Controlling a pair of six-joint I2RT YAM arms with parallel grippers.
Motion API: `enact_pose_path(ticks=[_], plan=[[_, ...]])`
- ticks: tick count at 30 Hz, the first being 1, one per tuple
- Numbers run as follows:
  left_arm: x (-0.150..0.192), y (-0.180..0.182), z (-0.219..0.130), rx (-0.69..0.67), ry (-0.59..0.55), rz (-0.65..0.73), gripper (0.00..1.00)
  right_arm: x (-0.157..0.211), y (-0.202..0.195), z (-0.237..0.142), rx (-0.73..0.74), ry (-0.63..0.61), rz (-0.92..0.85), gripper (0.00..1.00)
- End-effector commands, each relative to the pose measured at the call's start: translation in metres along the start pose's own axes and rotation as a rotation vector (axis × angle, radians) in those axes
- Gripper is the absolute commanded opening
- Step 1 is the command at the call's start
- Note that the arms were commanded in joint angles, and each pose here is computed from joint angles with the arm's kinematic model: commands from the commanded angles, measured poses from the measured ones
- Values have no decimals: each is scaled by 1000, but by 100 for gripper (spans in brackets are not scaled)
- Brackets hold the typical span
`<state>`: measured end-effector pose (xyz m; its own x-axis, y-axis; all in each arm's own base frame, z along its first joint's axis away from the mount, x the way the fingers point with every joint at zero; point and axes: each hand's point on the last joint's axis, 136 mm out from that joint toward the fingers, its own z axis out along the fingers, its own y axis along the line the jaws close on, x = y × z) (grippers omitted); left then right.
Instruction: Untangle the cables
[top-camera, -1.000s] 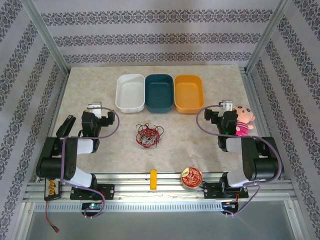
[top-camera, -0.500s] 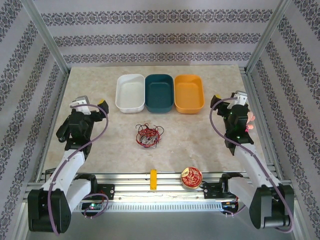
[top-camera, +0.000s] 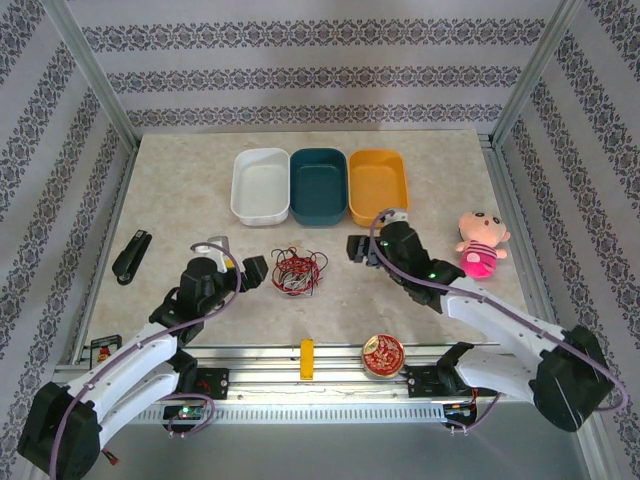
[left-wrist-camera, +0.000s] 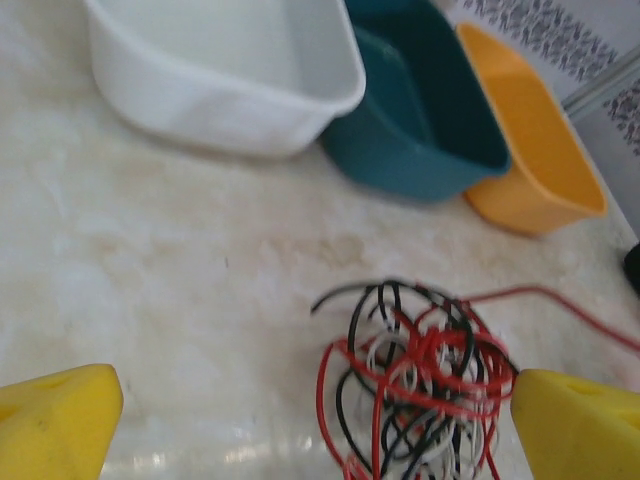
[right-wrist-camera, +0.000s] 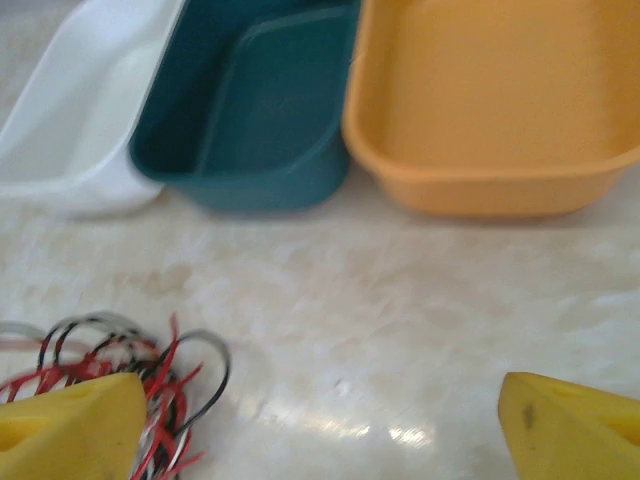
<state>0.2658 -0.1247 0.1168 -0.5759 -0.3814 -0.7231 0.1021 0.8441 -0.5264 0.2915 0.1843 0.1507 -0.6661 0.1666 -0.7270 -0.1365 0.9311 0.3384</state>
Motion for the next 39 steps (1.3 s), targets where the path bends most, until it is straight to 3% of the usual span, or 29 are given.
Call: enact_pose_path(ticks=[1, 10, 17, 30, 39], plan=[[11, -1, -1, 2, 13, -67, 100, 18, 21, 9, -39, 97, 99, 81], [27, -27, 15, 134, 65, -57, 99, 55, 55, 35, -109, 265, 105, 57], [48, -36, 32, 139, 156, -16, 84, 76, 70, 49, -143, 359, 79, 43], [54, -32, 43, 112, 147, -14, 69, 85, 99, 61, -207, 430, 25, 29], [50, -32, 43, 106, 127, 9, 65, 86, 108, 60, -213, 442, 62, 28]])
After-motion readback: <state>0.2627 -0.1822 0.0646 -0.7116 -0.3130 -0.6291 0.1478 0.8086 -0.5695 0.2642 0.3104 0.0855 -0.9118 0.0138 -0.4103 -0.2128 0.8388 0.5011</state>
